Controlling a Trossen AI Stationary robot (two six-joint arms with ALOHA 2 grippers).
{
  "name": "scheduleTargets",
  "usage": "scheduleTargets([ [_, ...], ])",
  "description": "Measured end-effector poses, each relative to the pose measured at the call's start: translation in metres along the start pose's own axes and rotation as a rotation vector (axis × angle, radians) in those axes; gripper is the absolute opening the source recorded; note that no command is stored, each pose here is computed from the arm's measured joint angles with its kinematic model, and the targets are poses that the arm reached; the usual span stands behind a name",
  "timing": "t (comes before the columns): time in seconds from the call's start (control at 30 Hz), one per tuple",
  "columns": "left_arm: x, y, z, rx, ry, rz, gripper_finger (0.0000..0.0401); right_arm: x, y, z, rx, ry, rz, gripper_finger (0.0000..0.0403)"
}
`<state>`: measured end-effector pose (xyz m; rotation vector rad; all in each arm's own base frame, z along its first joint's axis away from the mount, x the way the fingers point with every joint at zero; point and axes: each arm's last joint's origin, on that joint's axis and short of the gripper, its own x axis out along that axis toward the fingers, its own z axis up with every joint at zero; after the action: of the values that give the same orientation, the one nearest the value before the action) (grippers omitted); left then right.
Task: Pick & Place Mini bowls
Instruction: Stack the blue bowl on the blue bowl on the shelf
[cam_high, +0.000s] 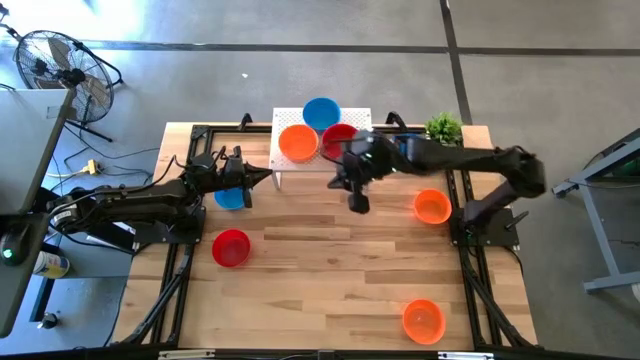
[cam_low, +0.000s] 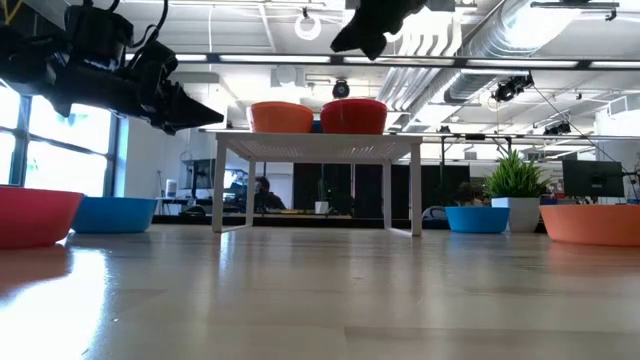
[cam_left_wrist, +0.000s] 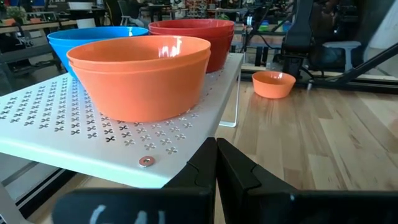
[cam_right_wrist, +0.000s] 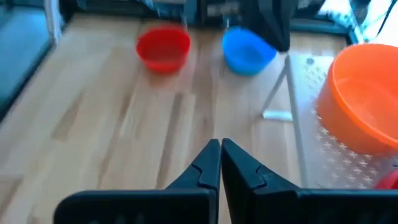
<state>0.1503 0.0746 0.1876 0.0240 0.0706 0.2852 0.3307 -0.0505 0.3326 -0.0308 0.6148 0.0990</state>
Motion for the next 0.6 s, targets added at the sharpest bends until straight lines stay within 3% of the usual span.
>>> scheduleTargets([
  [0.3,0.000,0.001,-0.003,-0.036,0.036,0.052,0.0000,-0.013,0.036,-0.066,0.023,-0.286,-0.024,0.0001],
  [0.6,0.000,0.001,-0.003,-0.041,0.029,0.035,0.0000,-0.015,0.049,-0.124,0.002,-0.440,-0.077,0.0001],
])
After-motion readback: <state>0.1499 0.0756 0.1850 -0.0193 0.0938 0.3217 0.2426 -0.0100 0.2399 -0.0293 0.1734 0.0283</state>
